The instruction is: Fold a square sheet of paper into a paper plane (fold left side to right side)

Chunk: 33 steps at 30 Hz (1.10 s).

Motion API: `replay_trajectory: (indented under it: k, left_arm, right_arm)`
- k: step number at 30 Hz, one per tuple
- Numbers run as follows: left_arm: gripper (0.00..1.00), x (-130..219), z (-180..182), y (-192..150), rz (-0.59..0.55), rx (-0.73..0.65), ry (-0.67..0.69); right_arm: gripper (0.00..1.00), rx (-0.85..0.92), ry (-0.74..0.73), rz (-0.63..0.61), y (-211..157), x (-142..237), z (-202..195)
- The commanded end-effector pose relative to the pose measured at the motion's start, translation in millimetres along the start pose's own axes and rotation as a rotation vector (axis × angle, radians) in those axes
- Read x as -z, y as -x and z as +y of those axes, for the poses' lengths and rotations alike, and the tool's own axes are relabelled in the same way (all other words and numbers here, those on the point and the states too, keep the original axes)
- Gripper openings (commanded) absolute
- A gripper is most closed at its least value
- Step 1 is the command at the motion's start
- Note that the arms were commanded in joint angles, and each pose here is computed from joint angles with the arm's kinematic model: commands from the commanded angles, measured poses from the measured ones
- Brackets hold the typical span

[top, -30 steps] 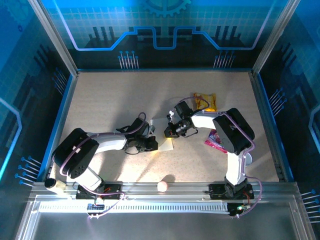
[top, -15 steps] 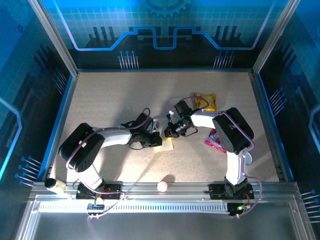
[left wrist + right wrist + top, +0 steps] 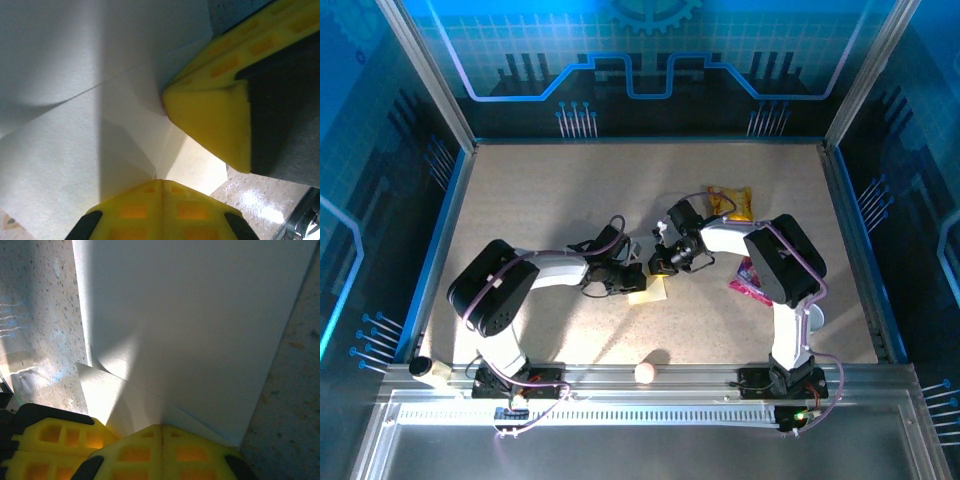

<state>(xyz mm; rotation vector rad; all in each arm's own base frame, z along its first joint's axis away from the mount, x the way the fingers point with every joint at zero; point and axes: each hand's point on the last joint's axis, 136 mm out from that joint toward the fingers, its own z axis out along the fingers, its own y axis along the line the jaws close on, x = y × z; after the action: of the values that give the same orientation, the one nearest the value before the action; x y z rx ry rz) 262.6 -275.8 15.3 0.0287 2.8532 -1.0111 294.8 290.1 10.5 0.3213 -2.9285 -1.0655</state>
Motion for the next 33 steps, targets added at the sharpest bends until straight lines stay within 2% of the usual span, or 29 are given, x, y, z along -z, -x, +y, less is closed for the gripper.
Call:
replay_trajectory:
  k: [1,9,33]
  left_arm:
    - [0.00,-3,6,-13,0.037,-0.017,-0.001]
    - [0.00,1,17,-30,0.050,0.004,0.012]
    - [0.00,13,38,-61,0.068,0.029,0.041]
  right_arm:
    - [0.00,-0.082,-0.188,0.095,-28,-15,-52]
    - [0.00,-0.093,-0.239,0.126,-31,-16,-62]
    - [0.00,-0.099,-0.240,0.128,-27,-16,-65]
